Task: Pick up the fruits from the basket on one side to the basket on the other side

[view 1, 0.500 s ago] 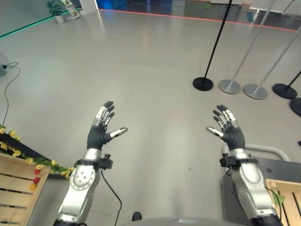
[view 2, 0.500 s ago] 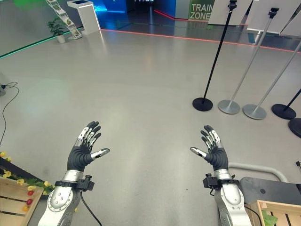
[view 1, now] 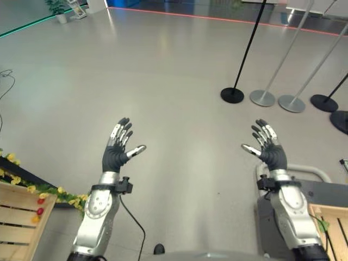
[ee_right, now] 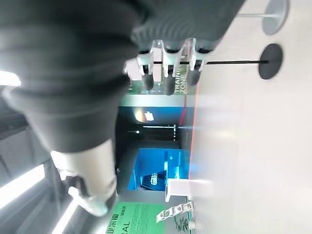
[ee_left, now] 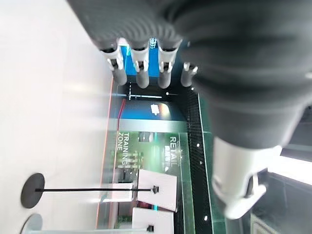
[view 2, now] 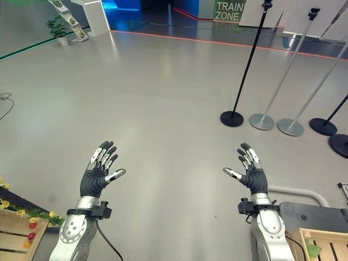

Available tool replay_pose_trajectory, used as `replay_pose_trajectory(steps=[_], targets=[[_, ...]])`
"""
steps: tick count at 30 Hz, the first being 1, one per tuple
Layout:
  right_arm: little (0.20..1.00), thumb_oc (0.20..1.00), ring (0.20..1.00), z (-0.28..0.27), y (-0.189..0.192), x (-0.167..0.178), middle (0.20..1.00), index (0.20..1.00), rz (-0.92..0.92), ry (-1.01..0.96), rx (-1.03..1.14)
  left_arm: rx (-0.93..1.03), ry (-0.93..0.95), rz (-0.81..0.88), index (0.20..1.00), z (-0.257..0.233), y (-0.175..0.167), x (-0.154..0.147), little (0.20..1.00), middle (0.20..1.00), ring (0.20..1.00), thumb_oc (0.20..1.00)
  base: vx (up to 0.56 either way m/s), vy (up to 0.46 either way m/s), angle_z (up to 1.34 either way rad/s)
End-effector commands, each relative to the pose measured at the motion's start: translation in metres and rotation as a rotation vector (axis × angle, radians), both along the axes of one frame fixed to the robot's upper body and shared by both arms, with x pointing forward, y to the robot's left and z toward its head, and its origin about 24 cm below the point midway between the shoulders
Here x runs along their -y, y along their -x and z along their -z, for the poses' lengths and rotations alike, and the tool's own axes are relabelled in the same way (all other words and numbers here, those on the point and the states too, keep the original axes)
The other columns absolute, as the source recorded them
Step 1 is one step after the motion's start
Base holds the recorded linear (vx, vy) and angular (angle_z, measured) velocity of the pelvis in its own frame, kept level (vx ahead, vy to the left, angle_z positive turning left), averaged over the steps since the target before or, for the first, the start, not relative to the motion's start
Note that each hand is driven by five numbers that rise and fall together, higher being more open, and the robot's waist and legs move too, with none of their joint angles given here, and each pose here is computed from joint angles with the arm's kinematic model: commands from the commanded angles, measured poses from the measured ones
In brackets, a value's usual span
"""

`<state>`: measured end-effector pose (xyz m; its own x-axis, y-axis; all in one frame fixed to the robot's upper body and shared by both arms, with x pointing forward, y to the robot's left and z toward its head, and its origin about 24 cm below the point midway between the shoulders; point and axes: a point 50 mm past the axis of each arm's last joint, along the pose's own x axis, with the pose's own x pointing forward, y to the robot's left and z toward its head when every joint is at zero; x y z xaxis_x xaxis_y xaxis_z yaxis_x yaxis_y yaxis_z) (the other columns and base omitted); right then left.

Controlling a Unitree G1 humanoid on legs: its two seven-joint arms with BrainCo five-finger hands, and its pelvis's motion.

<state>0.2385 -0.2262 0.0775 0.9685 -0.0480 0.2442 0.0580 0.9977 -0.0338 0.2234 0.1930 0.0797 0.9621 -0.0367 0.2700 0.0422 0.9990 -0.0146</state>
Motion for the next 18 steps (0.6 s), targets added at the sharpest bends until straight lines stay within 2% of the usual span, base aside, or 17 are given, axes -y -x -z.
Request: replay_pose_trajectory(steps=[1,8,13,18], targets=[[1.000,1.000,1.000,-0.030,-0.009,0.009,1.000,1.000,0.039,0.050,0.147,0.100,-0.113,-0.023,1.000,-0.022,-0.006,-0.014,1.000,1.000,1.000,1.000,-0.06,0.221,-0.24],[1.000,1.000,1.000,-0.035,-0.002,0.027,1.000,1.000,0.203,0.103,0.190,0.194,-0.220,-0.031,1.000,-0.045,-0.016,-0.019,1.000,1.000,1.000,1.000,-0.03,0.072,-0.44],[1.000,1.000,1.000,-0.036,-0.001,0.029,1.000,1.000,0.240,0.114,0.196,0.250,-0.263,-0.036,1.000,-0.057,-0.019,-0.017,1.000,1.000,1.000,1.000,-0.03,0.001,-1.06],[1.000,1.000,1.000,-0.036,-0.002,0.031,1.000,1.000,0.243,0.123,0.190,0.250,-0.273,-0.047,1.000,-0.058,-0.018,-0.018,1.000,1.000,1.000,1.000,0.01,-0.020,-0.61]])
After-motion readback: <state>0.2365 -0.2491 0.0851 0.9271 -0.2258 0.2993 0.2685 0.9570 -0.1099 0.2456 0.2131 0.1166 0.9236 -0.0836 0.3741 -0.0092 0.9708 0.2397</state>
